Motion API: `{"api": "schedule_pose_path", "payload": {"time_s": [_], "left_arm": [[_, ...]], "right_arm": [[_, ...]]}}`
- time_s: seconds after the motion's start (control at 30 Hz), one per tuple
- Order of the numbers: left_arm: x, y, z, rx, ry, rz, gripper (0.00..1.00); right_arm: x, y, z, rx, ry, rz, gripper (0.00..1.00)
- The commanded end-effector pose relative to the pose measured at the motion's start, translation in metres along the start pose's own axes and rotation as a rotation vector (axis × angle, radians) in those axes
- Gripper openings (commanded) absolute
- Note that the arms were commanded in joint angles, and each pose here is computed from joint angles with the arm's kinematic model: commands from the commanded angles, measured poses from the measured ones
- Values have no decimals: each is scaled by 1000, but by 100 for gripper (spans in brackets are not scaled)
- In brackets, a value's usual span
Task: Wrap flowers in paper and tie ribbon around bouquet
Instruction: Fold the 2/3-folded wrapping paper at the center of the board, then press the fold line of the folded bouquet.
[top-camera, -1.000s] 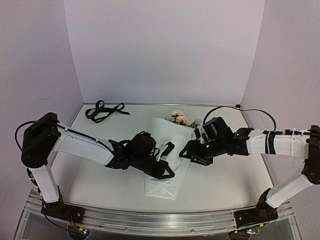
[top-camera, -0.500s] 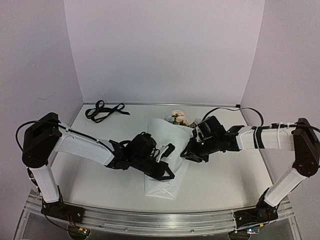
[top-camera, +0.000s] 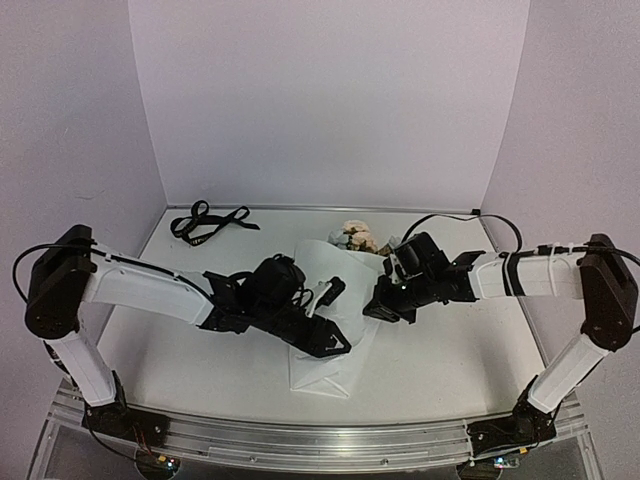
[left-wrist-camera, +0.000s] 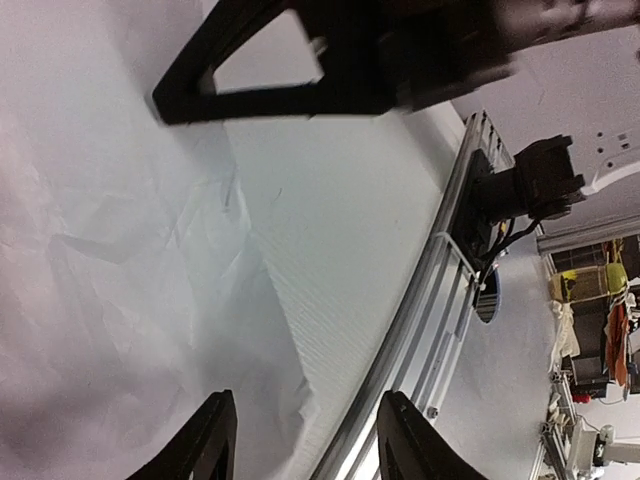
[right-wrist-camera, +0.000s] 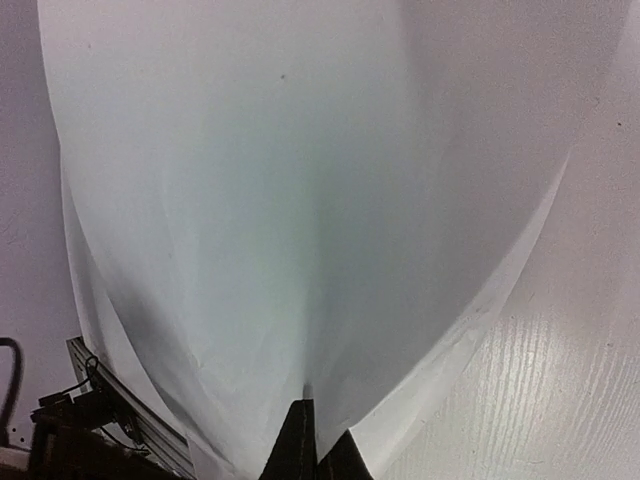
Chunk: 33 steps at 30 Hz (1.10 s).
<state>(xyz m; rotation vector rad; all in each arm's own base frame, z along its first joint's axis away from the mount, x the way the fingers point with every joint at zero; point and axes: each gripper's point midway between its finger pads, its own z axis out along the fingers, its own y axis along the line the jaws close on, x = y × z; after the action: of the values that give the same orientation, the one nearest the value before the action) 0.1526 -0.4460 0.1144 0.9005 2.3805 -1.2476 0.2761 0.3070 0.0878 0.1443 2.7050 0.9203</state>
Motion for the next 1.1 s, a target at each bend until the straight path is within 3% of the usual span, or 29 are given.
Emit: {"api": "schedule_pose_path", "payload": {"time_s": [0.0, 0.27, 0.4, 0.87, 1.07], "left_arm": [[-18, -18, -41, -18, -106, 64, 51], [33, 26, -39, -144, 2, 6, 25], [39, 33, -26, -144, 32, 0, 18], [71, 59, 9, -150, 154, -50, 10], [73, 57, 9, -129, 144, -54, 9]], "right_arm": [[-11, 1, 7, 4, -18, -30, 0], [-17, -2, 10, 32, -8, -34, 0], [-18, -5, 9, 53, -12, -47, 0], [-17, -24, 2, 128, -1, -63, 0], [-21, -21, -3, 152, 30, -83, 0]]}}
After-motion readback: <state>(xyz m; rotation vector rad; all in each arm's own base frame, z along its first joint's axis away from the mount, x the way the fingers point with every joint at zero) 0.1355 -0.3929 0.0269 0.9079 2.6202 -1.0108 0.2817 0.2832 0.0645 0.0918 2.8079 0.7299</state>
